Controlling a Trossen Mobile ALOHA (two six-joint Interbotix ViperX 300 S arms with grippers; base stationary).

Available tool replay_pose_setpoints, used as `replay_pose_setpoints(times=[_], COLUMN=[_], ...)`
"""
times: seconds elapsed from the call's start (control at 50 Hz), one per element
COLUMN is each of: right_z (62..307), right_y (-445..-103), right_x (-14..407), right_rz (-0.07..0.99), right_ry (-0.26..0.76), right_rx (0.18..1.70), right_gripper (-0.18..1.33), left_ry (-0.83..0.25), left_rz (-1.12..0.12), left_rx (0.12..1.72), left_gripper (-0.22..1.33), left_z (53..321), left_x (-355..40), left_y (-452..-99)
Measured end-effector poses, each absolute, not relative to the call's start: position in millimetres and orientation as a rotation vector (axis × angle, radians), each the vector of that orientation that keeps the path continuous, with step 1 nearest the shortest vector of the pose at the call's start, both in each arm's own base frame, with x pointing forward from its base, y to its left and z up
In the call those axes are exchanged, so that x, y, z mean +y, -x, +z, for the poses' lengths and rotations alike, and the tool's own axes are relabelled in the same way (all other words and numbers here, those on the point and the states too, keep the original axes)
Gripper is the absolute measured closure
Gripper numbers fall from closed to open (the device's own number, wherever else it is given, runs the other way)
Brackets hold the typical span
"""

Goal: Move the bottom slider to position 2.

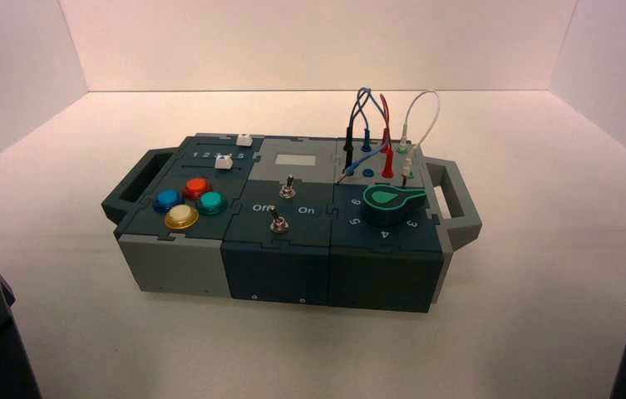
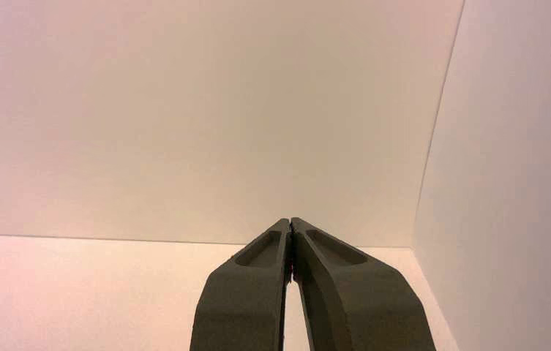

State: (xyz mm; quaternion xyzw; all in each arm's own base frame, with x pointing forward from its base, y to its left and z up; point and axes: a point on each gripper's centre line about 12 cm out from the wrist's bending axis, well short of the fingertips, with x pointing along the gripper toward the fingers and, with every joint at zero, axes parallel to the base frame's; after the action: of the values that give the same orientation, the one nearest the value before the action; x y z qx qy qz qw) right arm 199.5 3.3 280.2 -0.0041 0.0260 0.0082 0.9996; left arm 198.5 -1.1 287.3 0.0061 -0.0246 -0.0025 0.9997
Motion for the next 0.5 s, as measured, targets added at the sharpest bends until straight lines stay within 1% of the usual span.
replay_pose_setpoints(times=[0.5], right_z=[281.9], right_y=[-199.9], right_x=[3.3], right_rz=[0.016], right_ry=[0.01], right_rx=[0.054], right_gripper=[1.29], left_ry=[-0.012], left_rz=[-0.01], left_rx=[-0.038], left_gripper=[1.27], left_z=[285.6], left_x=[-2.0], left_y=[-199.2])
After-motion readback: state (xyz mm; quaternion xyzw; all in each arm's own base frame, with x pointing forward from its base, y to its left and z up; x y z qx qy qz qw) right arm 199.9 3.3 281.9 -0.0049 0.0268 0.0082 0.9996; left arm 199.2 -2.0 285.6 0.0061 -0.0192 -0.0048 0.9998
